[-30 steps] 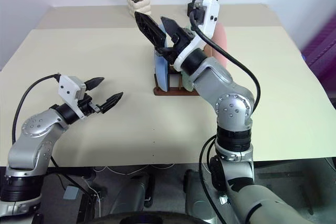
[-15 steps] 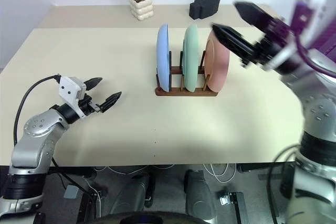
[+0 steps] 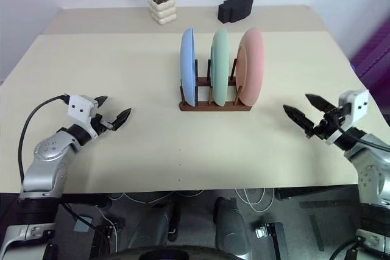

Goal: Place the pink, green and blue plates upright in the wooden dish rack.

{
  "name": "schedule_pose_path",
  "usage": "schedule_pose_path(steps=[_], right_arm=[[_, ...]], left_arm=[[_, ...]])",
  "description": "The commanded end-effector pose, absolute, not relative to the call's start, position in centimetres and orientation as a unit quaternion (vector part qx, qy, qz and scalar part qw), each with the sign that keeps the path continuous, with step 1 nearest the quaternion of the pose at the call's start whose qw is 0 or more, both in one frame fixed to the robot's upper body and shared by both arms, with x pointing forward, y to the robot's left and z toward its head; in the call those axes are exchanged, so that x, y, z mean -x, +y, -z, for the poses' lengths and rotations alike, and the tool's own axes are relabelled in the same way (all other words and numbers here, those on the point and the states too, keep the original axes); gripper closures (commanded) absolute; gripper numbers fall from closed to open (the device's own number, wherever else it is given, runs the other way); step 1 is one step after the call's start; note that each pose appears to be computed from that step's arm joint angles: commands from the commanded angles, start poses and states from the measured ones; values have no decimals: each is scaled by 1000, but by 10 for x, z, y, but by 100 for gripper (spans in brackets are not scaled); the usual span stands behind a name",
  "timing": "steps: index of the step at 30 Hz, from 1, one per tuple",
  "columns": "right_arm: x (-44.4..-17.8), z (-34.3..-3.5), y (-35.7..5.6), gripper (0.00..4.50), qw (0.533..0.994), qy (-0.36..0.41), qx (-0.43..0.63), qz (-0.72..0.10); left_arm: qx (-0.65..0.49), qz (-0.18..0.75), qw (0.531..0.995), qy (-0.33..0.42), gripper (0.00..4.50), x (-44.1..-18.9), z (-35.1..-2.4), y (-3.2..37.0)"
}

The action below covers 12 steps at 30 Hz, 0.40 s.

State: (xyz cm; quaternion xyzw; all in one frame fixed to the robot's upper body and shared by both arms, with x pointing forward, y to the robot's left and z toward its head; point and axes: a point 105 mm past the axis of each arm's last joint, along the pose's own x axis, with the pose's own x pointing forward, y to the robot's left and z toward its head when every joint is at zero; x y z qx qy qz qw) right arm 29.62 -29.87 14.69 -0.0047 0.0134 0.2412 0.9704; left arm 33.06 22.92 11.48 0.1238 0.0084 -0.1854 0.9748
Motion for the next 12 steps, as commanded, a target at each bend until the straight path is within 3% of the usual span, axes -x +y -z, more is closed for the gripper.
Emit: schedule_pose_path(steps=[1, 12], right_arm=[[-302, -156, -300, 4, 969, -14, 31, -243], [-321, -149, -314, 4, 975, -16, 14, -222]], left_arm=[[-136, 184, 973, -9, 0, -327, -124, 233], [-127, 169, 977, -14, 0, -332, -120, 232]])
